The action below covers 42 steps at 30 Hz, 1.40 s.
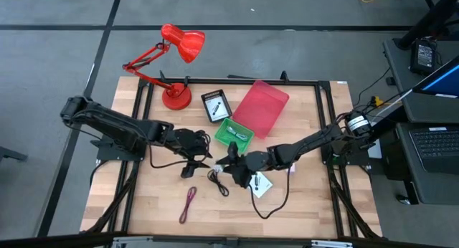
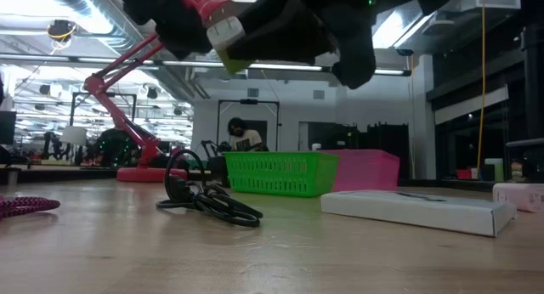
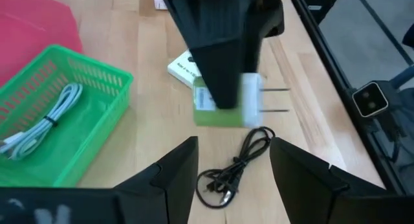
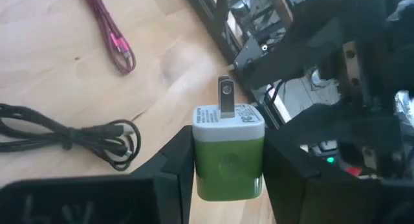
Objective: Pick and place items into bin
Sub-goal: Put the green charger adapter into the red bin
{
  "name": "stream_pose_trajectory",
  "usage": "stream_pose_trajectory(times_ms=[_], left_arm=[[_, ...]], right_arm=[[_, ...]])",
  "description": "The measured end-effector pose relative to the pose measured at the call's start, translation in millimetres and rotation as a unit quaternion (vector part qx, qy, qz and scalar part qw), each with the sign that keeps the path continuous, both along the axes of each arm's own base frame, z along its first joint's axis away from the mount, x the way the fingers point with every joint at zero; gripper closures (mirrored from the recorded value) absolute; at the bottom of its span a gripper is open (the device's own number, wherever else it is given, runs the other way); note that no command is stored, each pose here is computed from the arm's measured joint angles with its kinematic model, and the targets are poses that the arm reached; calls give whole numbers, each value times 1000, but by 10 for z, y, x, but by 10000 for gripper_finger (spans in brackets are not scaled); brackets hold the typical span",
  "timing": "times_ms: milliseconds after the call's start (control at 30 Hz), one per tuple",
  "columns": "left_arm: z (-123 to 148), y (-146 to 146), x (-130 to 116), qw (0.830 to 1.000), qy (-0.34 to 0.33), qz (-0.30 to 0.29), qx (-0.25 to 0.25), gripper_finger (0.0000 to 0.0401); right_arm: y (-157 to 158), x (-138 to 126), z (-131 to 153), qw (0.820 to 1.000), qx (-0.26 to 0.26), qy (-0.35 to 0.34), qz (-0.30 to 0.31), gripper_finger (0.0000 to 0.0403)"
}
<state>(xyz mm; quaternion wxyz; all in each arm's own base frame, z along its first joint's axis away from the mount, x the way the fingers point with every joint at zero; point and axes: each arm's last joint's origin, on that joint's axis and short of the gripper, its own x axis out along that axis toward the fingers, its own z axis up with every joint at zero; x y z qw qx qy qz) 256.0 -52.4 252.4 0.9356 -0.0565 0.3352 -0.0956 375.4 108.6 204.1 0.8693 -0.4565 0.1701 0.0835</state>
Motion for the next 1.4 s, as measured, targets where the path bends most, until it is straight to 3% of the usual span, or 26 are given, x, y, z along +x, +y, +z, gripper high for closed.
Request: stream_pose_trajectory(times_ms=[267,433,567,767,933,1267,1400], left_arm=[[69,28,-140,1000,13,10,14,239],[75,-12,-166,996,1,32,83,273],[63,-66,-180,992,-8,49,113,309],[-152,-150,-202,993,-47,40,102,359],[-318,-149,-226,992,-78,56,76,394],[-398,-103,-244,982,-107,109,112,400],[-386,-90,-244,976,-114,113,149,398]], right_arm=[[-27,-56,40,998,35,17,-40,278],[-153,-200,254,988,117,23,-101,285],[-243,-371,223,976,170,23,-131,285],[-317,-638,0,968,214,-32,-128,285],[-377,-848,-1,959,242,-94,-115,285],[-458,-1106,-99,939,298,-114,-127,285],[-503,-1170,-117,932,289,-133,-173,285]])
